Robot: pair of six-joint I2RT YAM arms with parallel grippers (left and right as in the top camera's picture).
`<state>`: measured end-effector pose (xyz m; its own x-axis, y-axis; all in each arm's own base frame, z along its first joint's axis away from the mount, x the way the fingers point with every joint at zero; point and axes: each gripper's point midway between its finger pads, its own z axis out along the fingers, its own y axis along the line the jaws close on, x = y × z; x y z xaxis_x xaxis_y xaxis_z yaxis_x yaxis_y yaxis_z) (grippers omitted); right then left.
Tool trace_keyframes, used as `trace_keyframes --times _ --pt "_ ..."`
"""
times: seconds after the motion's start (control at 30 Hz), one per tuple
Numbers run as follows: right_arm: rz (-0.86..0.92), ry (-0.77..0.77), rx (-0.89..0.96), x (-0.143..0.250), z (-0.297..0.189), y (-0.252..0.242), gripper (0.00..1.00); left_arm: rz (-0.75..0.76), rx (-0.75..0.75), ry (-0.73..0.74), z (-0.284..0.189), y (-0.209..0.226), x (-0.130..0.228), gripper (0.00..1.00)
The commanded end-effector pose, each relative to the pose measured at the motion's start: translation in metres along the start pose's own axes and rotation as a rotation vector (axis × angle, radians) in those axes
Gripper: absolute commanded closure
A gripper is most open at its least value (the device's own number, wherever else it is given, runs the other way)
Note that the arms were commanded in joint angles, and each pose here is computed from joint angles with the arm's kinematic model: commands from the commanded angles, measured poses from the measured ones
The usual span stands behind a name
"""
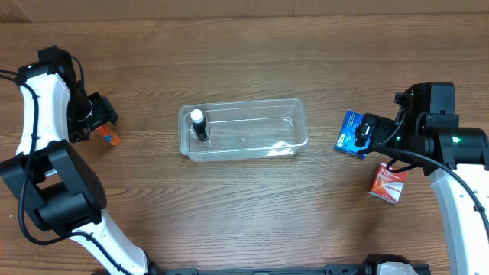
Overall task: Pack container
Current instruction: 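Move the left gripper to the orange tube and grasp it, then carry the orange tube into the container beside the bottle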
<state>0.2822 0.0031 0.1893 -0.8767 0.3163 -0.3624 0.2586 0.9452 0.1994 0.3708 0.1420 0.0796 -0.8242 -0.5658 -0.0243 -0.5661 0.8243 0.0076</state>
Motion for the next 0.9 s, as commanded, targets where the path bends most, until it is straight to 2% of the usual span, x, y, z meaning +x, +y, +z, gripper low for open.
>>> trace_keyframes --times 0.0,0.23,0.4,0.57,0.67,0.87 --pt "0.002 -0.027 -0.017 -0.008 -0.007 0.004 0.0 0.011 0.006 0.005 0.002 -0.001 0.0 0.45" --pt "0.002 -0.027 -0.017 -0.008 -0.007 0.004 0.0 0.011 0.011 0.018 0.001 -0.002 0.003 0.67" --pt "0.002 -0.027 -0.017 -0.008 -0.007 0.004 0.0 0.012 0.034 0.03 -0.002 -0.006 0.006 0.71" --pt "0.002 -0.027 -0.017 -0.008 -0.007 0.004 0.0 0.012 0.035 0.041 -0.012 -0.006 0.009 0.83" --pt "0.002 -0.026 -0.017 -0.008 -0.007 0.004 0.0 0.026 0.083 0.024 -0.031 -0.019 0.009 0.93" --pt "0.002 -0.027 -0.017 -0.008 -0.007 0.004 0.0 0.154 0.149 -0.188 -0.118 -0.056 0.031 0.94"
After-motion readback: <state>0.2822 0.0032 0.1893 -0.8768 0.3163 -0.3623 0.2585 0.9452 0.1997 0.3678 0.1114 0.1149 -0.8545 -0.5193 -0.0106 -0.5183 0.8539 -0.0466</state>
